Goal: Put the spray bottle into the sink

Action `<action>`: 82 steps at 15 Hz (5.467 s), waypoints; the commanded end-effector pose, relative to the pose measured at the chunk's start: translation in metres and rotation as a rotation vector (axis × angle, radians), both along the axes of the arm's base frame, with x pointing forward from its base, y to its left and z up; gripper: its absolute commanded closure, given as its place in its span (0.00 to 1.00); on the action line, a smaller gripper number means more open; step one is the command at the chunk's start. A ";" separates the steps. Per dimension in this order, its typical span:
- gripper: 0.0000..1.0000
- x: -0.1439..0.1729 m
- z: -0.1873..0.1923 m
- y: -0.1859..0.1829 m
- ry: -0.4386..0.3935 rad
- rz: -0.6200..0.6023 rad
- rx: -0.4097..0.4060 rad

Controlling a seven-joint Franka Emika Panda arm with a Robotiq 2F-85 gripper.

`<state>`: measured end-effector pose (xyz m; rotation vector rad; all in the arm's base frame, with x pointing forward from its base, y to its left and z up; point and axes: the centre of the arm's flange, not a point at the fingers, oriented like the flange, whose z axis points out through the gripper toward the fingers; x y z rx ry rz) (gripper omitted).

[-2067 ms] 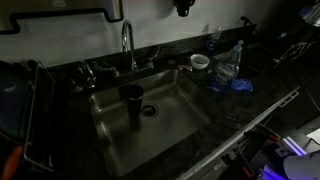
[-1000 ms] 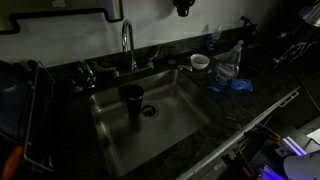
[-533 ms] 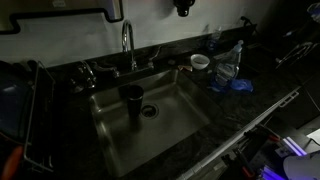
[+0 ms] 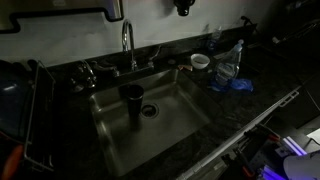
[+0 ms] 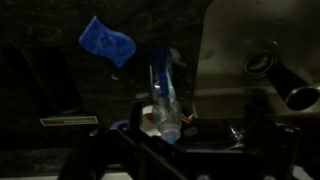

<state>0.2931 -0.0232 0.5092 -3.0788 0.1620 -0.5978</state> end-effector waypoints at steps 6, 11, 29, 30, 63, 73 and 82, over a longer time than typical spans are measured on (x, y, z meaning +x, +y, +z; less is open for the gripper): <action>0.00 0.039 -0.062 0.044 0.052 0.248 -0.072; 0.00 0.058 -0.090 0.002 0.081 0.291 -0.160; 0.00 0.113 -0.176 -0.036 0.024 0.233 -0.074; 0.00 0.114 -0.177 -0.032 0.018 0.240 -0.057; 0.93 0.106 -0.108 0.050 -0.207 0.365 -0.063; 0.93 0.089 -0.191 0.149 -0.128 0.603 -0.065; 0.93 0.073 -0.306 0.171 0.009 0.597 -0.079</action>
